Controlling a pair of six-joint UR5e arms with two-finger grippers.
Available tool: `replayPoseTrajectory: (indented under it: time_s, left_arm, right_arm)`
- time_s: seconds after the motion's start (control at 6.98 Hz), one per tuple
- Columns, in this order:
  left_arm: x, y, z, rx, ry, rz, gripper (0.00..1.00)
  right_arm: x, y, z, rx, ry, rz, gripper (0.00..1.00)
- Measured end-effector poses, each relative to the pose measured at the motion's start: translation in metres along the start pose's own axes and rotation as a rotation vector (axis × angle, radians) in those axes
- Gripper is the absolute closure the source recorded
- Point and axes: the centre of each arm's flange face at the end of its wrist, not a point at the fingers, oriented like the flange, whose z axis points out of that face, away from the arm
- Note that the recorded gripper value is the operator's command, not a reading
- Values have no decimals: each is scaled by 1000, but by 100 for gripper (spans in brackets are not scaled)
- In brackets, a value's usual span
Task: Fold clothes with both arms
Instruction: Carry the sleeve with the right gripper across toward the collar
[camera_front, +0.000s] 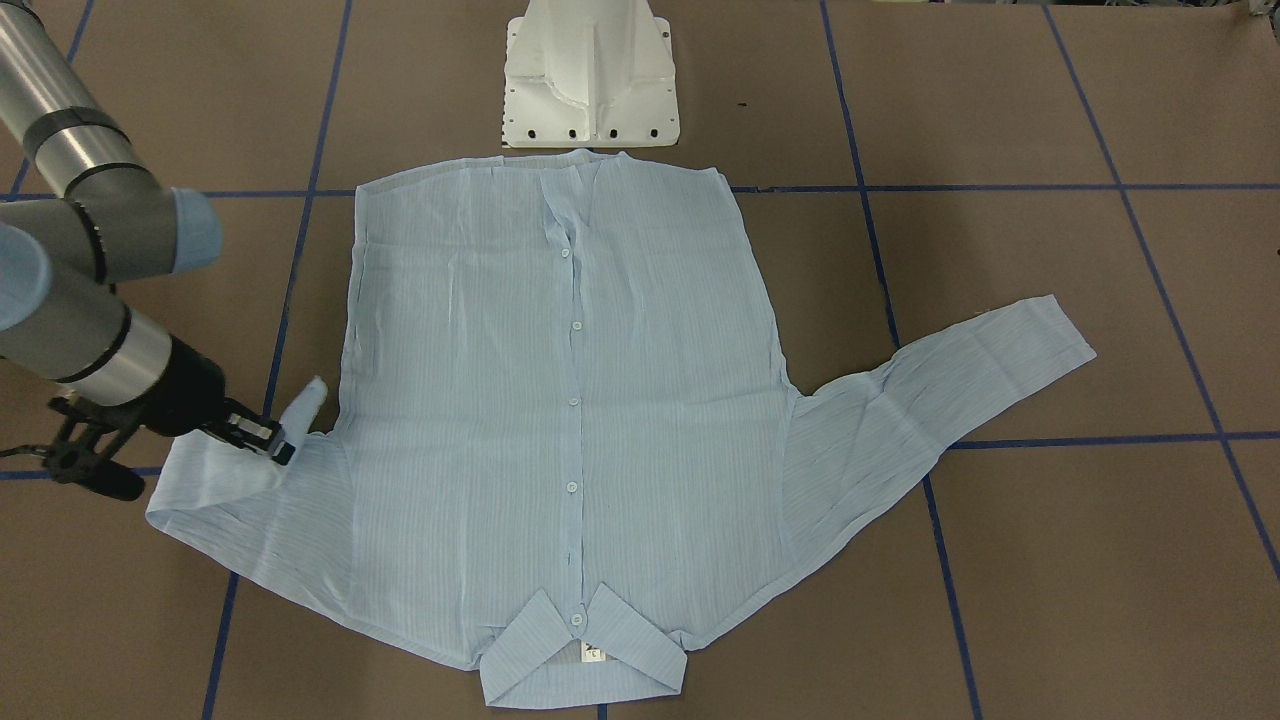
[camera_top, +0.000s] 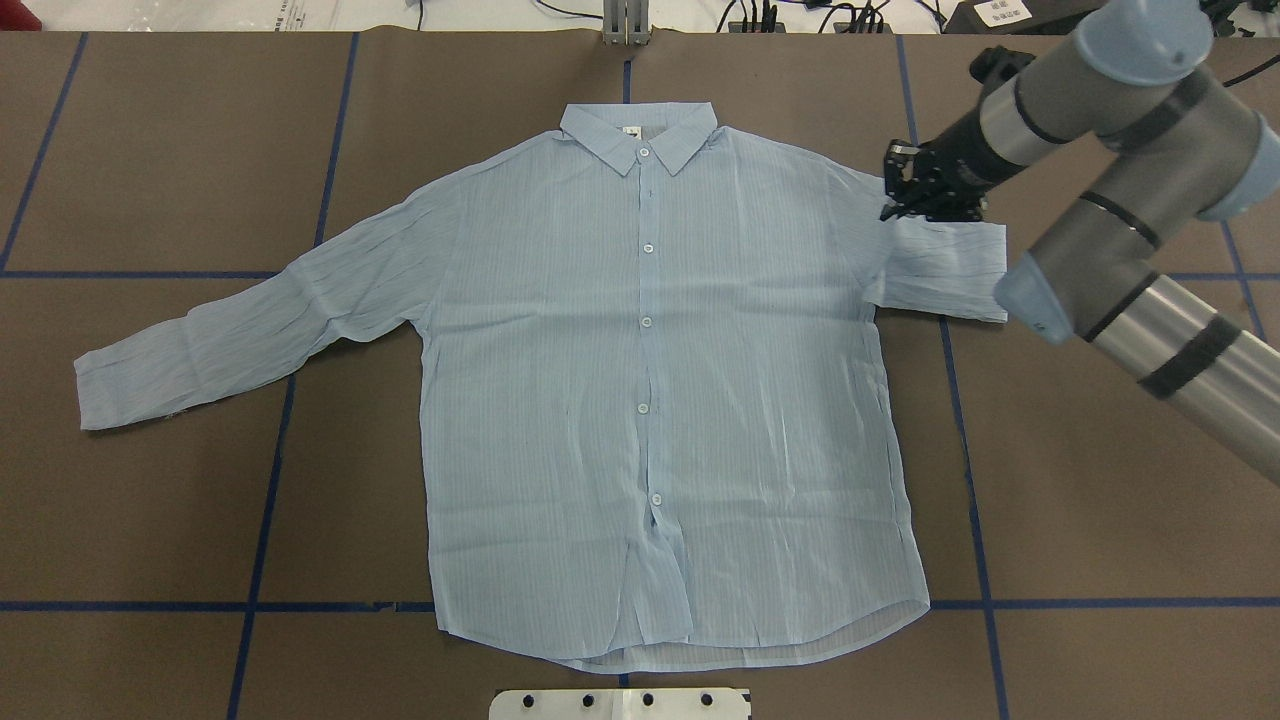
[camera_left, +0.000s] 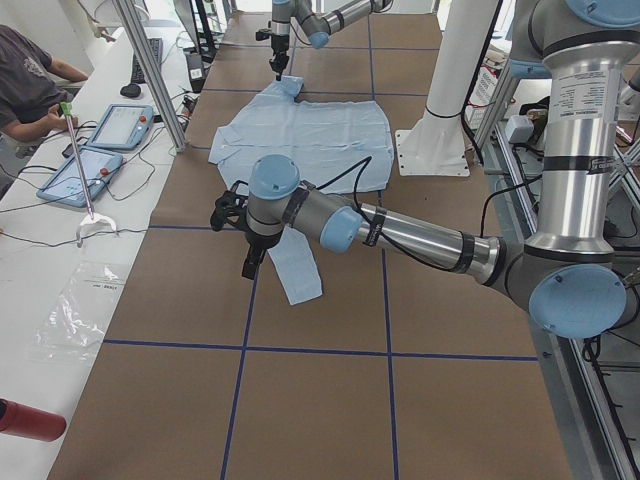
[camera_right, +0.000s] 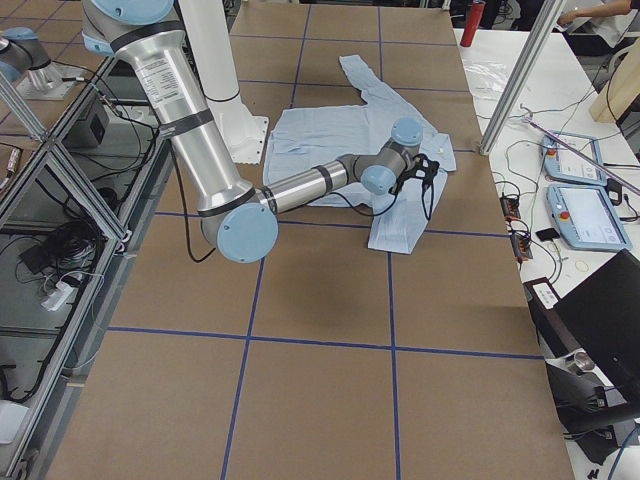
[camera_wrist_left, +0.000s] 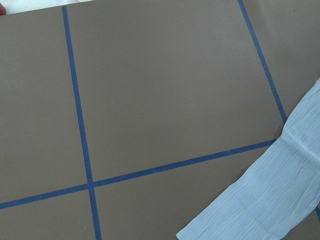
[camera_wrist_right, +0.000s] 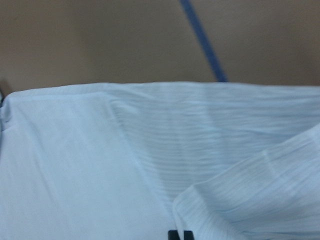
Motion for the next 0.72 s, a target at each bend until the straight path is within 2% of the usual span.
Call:
replayPoseTrajectory:
  time_s: [0.29, 0.43, 0.72]
  left_arm:
    - [1, 0, 2, -3, 2, 1, 0]
    - [2, 0, 2, -3, 2, 2, 0]
    - [3, 0, 2, -3, 3, 4, 0]
  right_arm:
    - [-132, 59, 39, 58, -53, 97, 100]
    - [-186, 87, 56, 91, -71, 113, 100]
    - [-252, 131, 71, 117, -101, 100, 100]
